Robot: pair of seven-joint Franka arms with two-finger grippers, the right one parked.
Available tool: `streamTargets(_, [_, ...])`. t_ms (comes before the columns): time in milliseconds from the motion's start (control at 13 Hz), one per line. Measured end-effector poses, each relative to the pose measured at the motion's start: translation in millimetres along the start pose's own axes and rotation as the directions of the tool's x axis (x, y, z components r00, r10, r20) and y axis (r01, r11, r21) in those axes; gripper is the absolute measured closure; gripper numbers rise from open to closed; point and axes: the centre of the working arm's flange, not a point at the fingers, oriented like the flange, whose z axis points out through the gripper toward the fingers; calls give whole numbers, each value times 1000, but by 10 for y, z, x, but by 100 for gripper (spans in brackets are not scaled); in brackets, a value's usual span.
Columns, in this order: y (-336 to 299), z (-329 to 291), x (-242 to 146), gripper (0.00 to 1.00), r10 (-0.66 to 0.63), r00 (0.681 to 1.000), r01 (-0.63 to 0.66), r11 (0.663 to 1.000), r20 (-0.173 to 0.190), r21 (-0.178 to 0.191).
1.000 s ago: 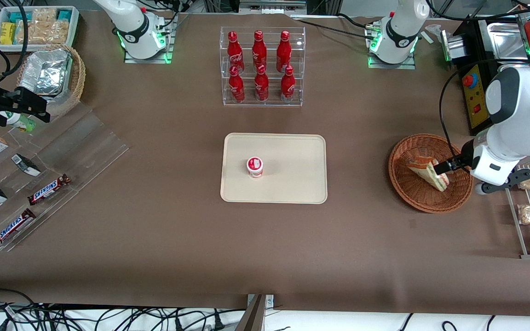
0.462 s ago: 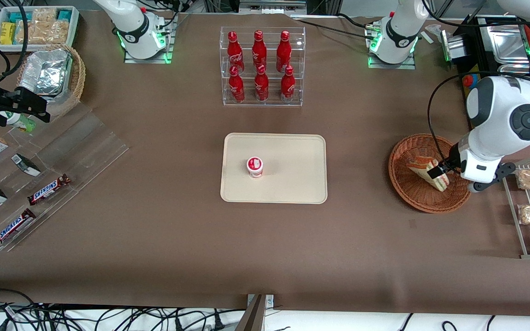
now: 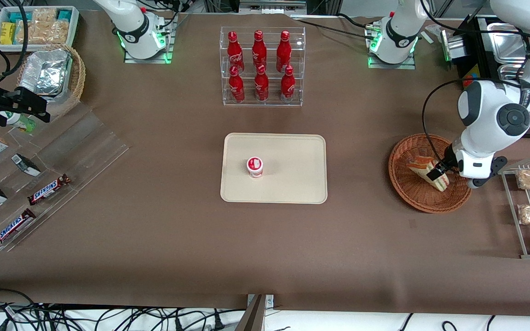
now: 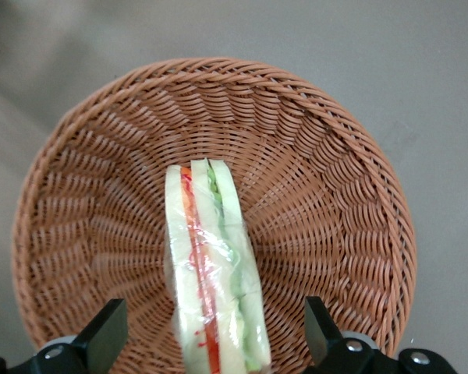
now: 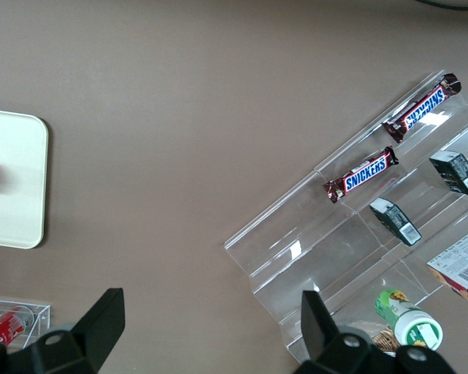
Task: Place sandwich from basket to tray
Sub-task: 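Lower the open left gripper around the sandwich and close it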
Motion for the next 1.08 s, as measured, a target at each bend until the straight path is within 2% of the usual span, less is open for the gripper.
streamTargets(231, [31, 201, -92, 0, -31, 1000, 31, 999, 3, -8])
streamTargets(538, [-19, 341, -172, 0, 3, 1000, -3, 999, 2, 33])
streamTargets(692, [-35, 392, -189, 4, 10, 1000, -10, 999, 6, 44])
streamTargets(769, [-38, 410, -194, 12, 10, 1000, -11, 999, 9, 46])
streamTargets(1000, [-40, 440, -201, 50, 11, 1000, -12, 999, 13, 49])
streamTargets(1077, [-39, 440, -200, 58, 12, 1000, -12, 999, 12, 49])
